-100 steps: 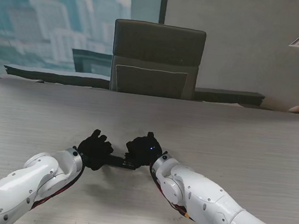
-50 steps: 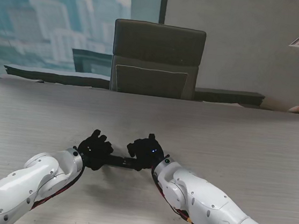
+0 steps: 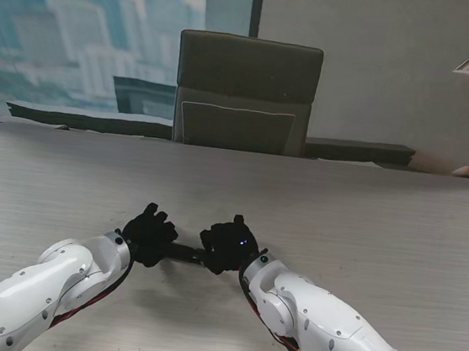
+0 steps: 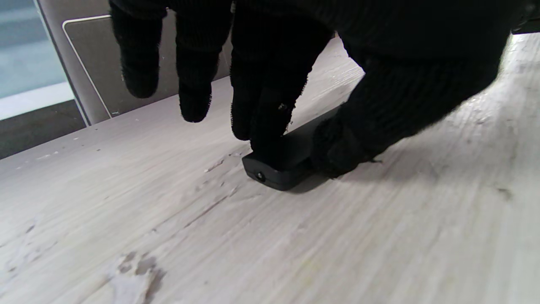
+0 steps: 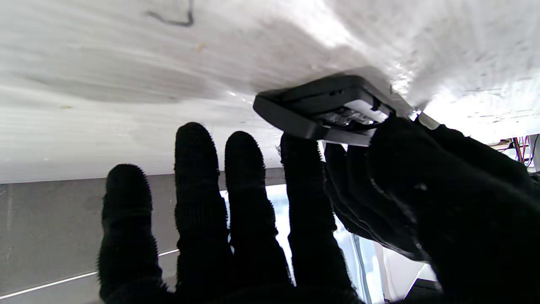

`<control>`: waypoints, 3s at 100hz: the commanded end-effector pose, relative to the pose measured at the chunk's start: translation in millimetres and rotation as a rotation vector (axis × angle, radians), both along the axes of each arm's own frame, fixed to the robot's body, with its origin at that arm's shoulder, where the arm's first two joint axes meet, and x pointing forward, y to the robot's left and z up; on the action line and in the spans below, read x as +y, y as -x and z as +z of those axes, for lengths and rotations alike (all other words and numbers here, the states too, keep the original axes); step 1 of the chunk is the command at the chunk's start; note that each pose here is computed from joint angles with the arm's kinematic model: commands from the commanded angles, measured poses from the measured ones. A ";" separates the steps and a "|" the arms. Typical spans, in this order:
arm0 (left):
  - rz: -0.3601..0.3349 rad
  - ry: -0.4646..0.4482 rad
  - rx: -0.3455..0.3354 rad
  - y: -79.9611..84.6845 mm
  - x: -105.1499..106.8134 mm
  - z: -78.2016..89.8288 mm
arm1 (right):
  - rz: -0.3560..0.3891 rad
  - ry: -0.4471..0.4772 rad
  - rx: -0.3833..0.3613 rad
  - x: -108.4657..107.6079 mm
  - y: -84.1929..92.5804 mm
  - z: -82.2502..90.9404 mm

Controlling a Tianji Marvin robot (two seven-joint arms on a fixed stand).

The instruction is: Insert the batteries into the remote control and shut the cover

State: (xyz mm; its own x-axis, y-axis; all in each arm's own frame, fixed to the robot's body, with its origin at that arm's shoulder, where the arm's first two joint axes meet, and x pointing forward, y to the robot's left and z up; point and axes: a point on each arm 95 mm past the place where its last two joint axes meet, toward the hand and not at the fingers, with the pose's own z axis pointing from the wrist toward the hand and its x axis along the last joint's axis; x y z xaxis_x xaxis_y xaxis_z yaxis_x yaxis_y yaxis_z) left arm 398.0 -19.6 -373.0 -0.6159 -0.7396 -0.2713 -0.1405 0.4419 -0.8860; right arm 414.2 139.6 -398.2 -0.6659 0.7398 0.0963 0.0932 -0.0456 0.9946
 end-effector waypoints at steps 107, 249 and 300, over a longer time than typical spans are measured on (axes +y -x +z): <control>0.016 -0.043 0.088 14.3 6.1 -27.5 | 0.016 -0.032 -0.055 -2.1 -2.0 21.6; 0.025 -0.040 0.088 14.5 7.9 -27.9 | -0.182 0.117 0.137 4.9 -10.8 -4.3; 0.026 -0.038 0.090 14.3 7.5 -28.2 | -0.193 0.116 0.184 6.1 -1.9 -9.2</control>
